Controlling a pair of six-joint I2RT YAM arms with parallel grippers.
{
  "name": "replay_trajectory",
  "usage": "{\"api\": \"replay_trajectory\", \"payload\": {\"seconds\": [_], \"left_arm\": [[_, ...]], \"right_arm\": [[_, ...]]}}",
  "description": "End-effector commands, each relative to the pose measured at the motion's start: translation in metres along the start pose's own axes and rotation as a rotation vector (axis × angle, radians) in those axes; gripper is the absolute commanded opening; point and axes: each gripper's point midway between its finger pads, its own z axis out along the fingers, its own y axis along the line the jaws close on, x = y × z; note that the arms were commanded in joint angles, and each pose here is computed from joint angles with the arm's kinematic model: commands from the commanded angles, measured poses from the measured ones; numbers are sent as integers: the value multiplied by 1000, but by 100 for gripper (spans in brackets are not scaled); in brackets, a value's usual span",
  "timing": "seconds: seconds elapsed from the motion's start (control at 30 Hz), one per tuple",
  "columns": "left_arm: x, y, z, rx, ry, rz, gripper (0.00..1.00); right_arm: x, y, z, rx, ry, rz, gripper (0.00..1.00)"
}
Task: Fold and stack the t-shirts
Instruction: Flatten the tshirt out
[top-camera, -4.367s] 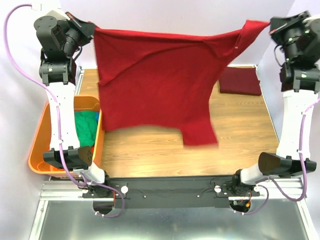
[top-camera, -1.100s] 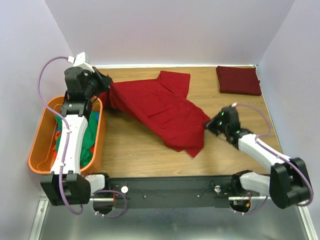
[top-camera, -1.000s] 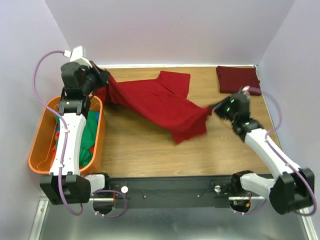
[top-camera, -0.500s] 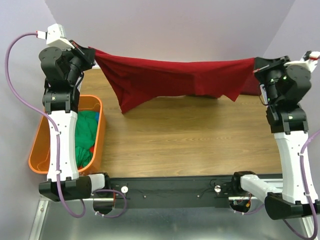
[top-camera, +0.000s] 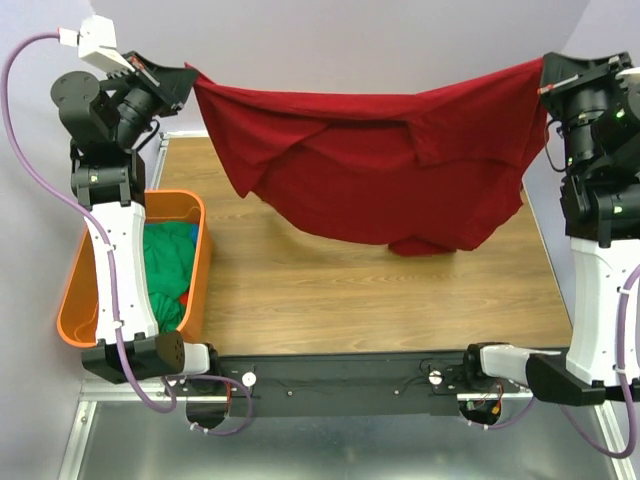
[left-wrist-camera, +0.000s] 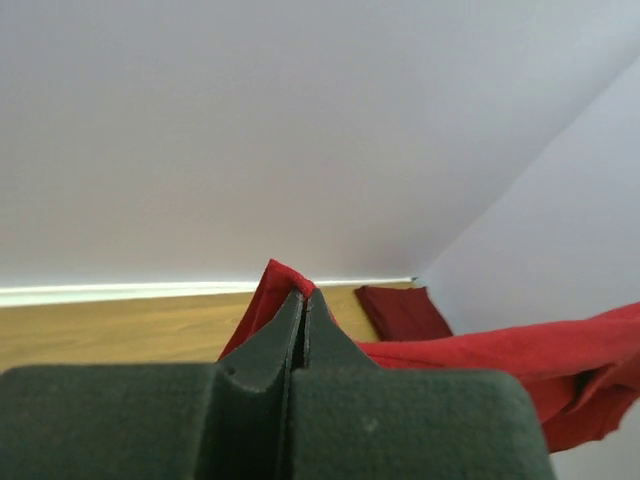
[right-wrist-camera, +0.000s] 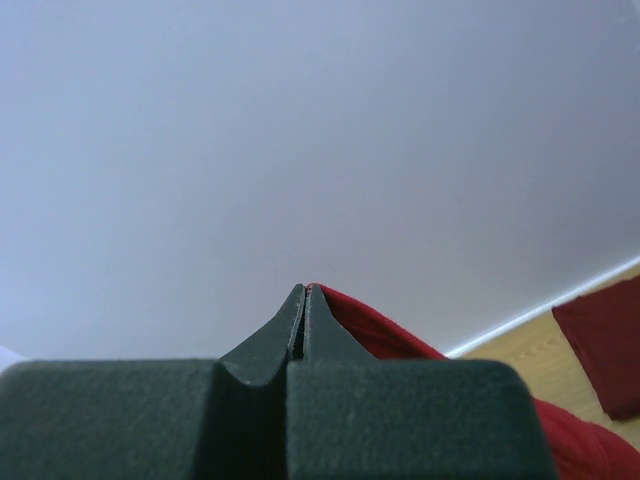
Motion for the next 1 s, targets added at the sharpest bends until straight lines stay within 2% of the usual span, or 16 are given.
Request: {"api": "replay_trajectory", "payload": {"seconds": [0.0, 0.13, 0.4, 0.53, 0.63, 0.77, 0.97], "left_arm": [[-26, -40, -3, 184, -18, -44, 0], [-41, -56, -4, 235, -37, -45, 0], [-44, -56, -7, 201, -33, -21, 0], [-28, -40, -18, 107, -17, -22, 0], [-6, -7, -27, -47, -13, -51, 0], [10, 12, -47, -172, -31, -63, 0], [23, 29, -64, -266, -54, -73, 0]], "right_arm": [[-30, 20, -5, -39, -60, -19, 1], [-26, 19, 1, -33, -48, -27, 1], [-25, 16, -4, -27, -45, -14, 1], [-30, 5, -19, 11, -72, -26, 1], [-32, -5, -31, 42, -88, -36, 1], [-29, -14, -42, 60, -87, -43, 1], [-23, -15, -49, 45, -62, -44, 1]]}}
